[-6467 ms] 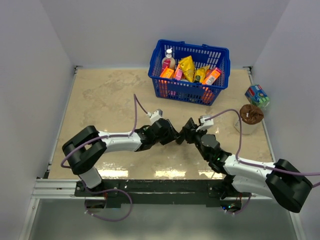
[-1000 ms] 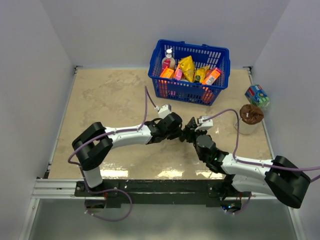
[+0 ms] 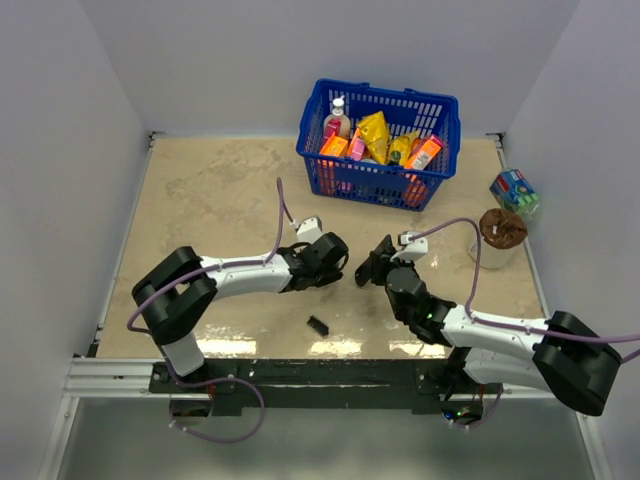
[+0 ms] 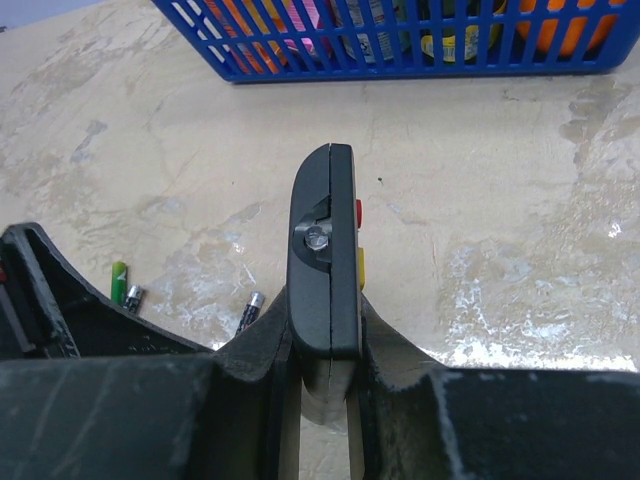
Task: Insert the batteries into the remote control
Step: Remove the battery cover from the remote control, then adjust the remote control, then move the battery cover to the center of the board.
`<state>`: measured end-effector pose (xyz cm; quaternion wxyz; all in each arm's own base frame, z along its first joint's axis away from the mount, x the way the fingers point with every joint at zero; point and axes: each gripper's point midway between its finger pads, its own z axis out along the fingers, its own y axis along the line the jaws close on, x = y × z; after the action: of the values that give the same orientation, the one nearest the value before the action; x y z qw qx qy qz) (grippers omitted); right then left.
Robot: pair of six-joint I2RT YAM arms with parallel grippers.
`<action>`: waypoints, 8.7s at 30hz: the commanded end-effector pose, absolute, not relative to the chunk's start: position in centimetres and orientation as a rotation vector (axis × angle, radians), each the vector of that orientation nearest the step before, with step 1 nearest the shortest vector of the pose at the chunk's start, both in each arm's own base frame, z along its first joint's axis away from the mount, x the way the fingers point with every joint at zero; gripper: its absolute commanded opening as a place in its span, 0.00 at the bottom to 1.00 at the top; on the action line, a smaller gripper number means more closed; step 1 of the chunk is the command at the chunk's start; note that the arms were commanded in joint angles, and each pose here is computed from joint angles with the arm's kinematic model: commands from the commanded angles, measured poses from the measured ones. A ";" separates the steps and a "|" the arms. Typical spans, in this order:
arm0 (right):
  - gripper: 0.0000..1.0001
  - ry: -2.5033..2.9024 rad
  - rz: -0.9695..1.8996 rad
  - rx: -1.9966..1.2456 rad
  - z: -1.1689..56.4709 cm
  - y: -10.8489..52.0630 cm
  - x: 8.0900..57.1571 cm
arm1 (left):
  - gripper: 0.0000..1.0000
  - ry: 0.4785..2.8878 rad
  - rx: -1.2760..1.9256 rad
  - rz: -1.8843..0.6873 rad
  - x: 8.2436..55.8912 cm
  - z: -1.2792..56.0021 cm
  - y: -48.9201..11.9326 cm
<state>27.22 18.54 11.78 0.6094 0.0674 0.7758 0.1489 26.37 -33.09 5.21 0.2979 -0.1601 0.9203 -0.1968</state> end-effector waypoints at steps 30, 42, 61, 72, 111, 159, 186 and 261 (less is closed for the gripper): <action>0.00 1.787 0.632 -0.408 21.2 24.2 22.4 | 0.95 1.827 0.576 -0.887 24.2 23.1 -29.3; 0.00 1.683 0.838 -0.642 27.3 26.9 19.1 | 0.94 1.622 0.969 -1.059 20.7 27.3 -30.6; 0.00 1.493 1.110 -0.799 33.4 29.3 15.7 | 0.85 1.484 1.202 -1.270 15.5 28.5 -30.0; 0.00 1.405 1.233 -0.792 35.3 29.8 15.4 | 0.65 1.395 1.168 -1.493 14.2 29.8 -31.3; 0.81 1.590 0.970 -0.719 33.2 27.7 19.9 | 0.00 1.663 0.617 -1.096 23.0 26.8 -28.7; 0.50 2.130 0.394 -1.794 3.6 34.7 7.9 | 0.00 1.764 -0.565 -0.517 28.0 21.8 -6.9; 0.18 2.245 0.308 -1.509 4.8 34.7 10.5 | 0.00 1.789 -0.462 -0.460 29.4 22.0 -7.3; 0.41 2.447 0.306 -0.136 9.4 27.4 30.1 | 0.00 1.563 0.119 -0.724 28.8 24.1 -14.4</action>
<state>28.43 27.13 9.42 0.3177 -0.0906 0.9388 0.0974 29.42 -13.02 20.81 0.6150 0.0152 0.7374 -0.2788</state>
